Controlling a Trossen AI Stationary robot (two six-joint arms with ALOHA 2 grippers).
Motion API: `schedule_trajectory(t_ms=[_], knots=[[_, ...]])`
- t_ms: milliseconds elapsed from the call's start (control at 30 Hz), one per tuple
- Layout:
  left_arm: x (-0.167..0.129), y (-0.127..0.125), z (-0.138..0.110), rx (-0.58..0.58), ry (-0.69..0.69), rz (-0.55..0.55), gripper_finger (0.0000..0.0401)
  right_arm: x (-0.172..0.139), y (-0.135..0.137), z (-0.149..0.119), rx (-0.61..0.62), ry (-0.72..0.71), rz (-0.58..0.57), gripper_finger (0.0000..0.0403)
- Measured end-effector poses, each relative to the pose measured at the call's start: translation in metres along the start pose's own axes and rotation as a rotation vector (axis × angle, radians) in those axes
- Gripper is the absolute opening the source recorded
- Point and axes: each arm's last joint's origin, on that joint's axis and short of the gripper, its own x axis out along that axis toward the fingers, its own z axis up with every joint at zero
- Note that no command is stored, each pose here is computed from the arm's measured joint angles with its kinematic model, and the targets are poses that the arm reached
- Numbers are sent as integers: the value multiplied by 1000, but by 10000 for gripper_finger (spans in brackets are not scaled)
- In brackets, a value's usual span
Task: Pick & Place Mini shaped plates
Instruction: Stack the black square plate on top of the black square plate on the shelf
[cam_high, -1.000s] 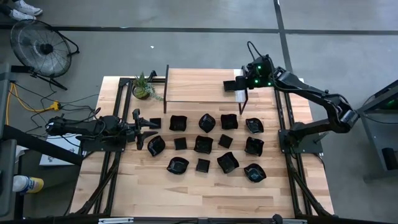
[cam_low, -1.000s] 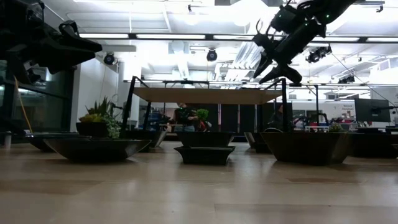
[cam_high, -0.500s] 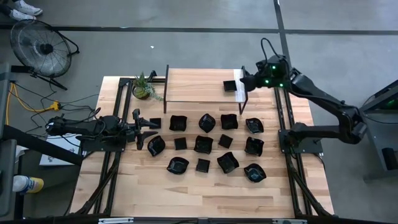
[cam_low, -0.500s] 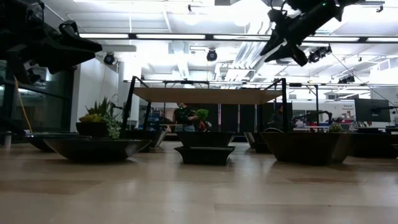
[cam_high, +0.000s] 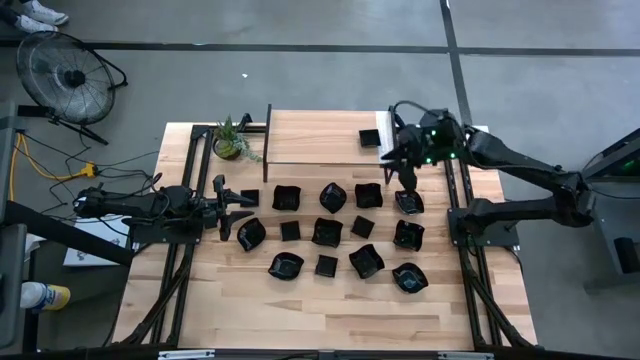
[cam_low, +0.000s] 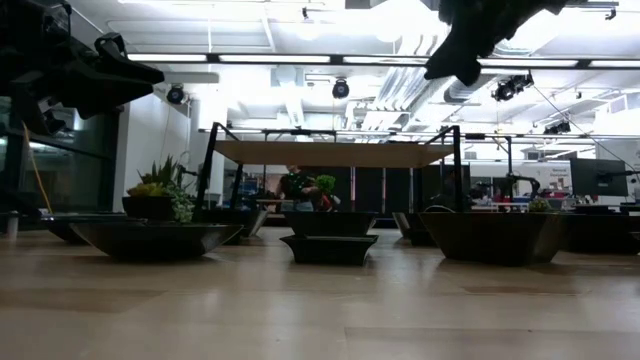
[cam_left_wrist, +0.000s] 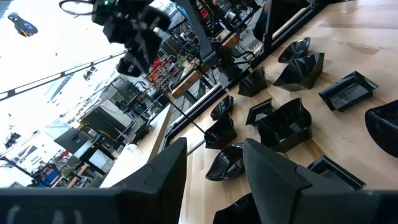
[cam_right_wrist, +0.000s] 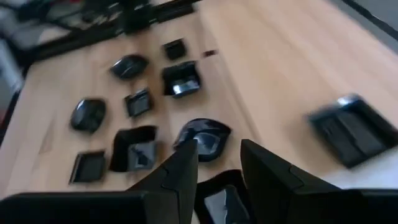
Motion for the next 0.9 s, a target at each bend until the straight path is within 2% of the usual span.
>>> schedule_trajectory(t_ms=[233,333,433,667,767,900], knots=[[0,0,0,0,0,1,154,10,36,-3,-154,42,3,117],[0,0,0,0,0,0,154,11,47,-7,-120,78,-21,117],[0,0,0,0,0,0,154,16,56,-15,24,116,-46,117],[0,0,0,0,0,1,154,41,57,-60,568,235,-116,117],[0,0,0,0,0,0,154,54,53,-85,726,271,-134,117],[0,0,0,0,0,1,154,69,48,-115,890,229,-118,117]])
